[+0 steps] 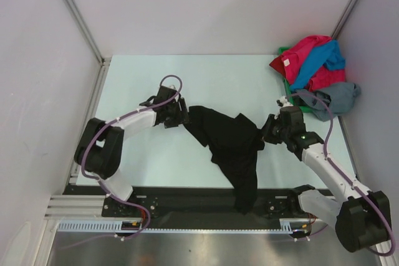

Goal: Fold and stack the t-shirts
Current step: Move the tshirt to the center of the board, then flatten the tshirt out

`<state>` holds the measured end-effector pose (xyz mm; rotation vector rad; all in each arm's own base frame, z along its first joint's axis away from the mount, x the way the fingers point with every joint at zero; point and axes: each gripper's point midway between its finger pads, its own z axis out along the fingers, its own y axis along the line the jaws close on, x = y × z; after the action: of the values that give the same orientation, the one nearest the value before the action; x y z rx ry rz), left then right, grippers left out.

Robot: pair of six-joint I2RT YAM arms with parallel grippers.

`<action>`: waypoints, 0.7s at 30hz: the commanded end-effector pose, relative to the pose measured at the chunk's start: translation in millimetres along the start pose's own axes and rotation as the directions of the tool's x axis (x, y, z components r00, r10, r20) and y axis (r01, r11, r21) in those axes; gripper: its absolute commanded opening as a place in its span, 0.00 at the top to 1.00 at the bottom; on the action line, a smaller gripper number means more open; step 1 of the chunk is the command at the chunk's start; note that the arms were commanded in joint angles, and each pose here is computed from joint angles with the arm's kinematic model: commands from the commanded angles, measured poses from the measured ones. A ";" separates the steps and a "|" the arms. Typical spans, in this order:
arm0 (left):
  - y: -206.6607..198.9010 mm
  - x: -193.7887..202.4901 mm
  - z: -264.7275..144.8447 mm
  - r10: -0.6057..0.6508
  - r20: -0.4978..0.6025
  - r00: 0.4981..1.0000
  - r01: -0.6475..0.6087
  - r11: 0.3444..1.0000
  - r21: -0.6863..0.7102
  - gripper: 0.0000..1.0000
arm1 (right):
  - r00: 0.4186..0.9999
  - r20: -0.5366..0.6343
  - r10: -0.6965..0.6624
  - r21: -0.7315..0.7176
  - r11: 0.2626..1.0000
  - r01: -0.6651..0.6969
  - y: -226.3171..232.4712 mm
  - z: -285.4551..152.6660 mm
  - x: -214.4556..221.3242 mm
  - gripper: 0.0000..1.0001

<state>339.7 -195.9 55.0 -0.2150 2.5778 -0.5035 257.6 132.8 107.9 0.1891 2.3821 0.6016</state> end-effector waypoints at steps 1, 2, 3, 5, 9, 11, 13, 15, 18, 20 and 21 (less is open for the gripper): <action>-25.4 -36.2 11.2 -0.006 0.087 0.996 0.000 0.998 0.069 0.34 | 0.999 0.050 0.002 -0.045 0.999 0.000 0.4 -13.1 -16.3 0.89; -23.0 -37.0 16.1 -0.008 0.087 0.996 0.004 0.999 0.054 0.35 | 0.998 0.062 0.009 -0.037 0.999 -0.007 -5.3 -14.2 -20.6 0.89; -21.6 -38.2 20.1 -0.012 0.088 0.996 0.008 0.999 0.044 0.35 | 0.998 0.065 0.006 -0.044 0.999 -0.003 -5.2 -15.5 -21.6 0.89; -18.3 -38.7 31.1 -0.017 0.080 0.997 0.015 1.000 0.026 0.36 | 0.998 0.064 -0.002 -0.044 0.999 0.005 -8.4 -16.6 -22.3 0.89; -22.5 -36.5 49.6 -0.039 0.033 0.999 0.037 0.999 0.035 0.40 | 0.998 0.065 0.000 -0.043 0.999 0.003 -12.1 -17.2 -20.8 0.88; -14.3 -33.8 58.0 -0.056 0.010 0.998 0.056 0.998 0.003 0.47 | 0.998 0.067 0.004 -0.046 0.999 -0.001 -11.4 -17.5 -21.3 0.88; -6.3 -29.9 61.9 -0.069 -0.004 0.998 0.069 0.998 -0.016 0.51 | 0.997 0.071 0.006 -0.055 0.999 -0.002 -8.7 -18.1 -23.4 0.86; 5.3 -30.8 62.9 -0.087 -0.007 0.996 0.086 0.995 -0.041 0.67 | 0.996 0.084 0.009 -0.048 0.999 -0.005 -8.7 -19.0 -27.7 0.85; 15.1 -42.6 53.4 -0.095 0.019 0.995 0.096 0.994 -0.057 1.00 | 0.994 0.112 0.010 -0.052 0.999 -0.004 -4.6 -19.0 -39.8 0.85; 21.6 -58.8 39.4 -0.090 0.062 0.994 0.094 0.993 -0.075 1.00 | 0.992 0.127 0.019 -0.061 0.998 -0.011 0.0 -16.4 -49.8 0.85; 11.9 -78.1 15.5 -0.083 0.125 0.989 0.089 0.995 -0.043 1.00 | 0.986 0.167 0.011 -0.083 0.997 0.003 6.3 -14.9 -61.0 0.86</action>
<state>396.3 -193.0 21.4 -0.3449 2.5932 -0.4758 265.2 110.3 120.7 0.2239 2.3283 0.6332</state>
